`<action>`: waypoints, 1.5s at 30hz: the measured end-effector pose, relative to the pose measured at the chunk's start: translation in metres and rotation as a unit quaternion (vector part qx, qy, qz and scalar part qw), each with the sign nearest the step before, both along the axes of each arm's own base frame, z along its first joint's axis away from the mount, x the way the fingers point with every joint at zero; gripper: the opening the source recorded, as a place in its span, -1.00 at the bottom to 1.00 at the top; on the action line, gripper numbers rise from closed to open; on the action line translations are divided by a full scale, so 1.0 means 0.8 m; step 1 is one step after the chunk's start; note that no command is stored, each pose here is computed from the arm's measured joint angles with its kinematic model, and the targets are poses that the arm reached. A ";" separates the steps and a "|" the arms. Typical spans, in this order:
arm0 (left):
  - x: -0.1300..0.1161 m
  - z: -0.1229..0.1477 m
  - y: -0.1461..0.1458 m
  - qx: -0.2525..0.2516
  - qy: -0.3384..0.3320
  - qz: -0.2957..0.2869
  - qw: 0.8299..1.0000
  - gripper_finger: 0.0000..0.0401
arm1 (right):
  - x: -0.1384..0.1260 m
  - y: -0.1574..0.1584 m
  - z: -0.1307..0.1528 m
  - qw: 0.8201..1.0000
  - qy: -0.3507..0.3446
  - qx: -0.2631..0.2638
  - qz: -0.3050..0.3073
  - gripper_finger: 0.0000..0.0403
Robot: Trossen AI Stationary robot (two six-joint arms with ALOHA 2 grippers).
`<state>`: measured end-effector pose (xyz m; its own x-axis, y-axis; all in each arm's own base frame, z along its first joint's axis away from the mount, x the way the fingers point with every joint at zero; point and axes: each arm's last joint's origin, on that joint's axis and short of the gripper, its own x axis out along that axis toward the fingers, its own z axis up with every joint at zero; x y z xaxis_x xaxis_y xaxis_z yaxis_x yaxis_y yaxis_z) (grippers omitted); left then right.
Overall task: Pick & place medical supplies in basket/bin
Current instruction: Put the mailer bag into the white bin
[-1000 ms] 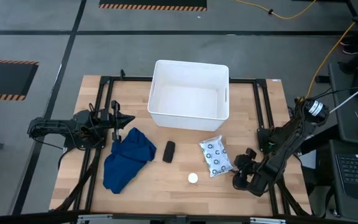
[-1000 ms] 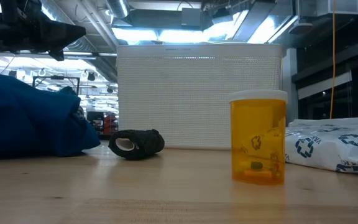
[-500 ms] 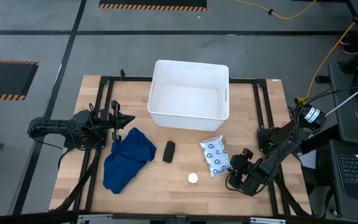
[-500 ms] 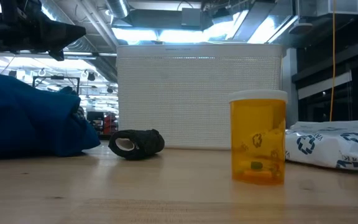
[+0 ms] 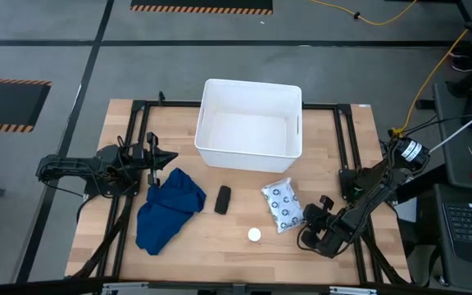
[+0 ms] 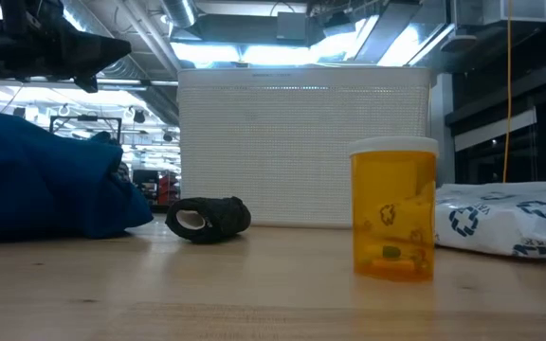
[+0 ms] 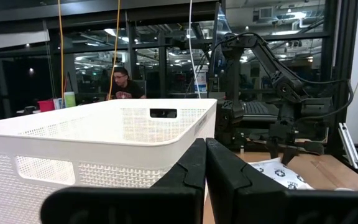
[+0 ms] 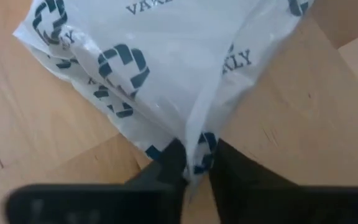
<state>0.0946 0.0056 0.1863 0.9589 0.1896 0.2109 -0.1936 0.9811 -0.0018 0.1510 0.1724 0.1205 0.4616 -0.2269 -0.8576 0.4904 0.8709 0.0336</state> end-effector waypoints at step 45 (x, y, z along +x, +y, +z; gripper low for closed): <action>0.000 0.000 0.000 0.000 0.001 0.000 1.000 -0.98 | -0.001 -0.044 0.122 0.968 -0.250 -0.008 0.017 -1.00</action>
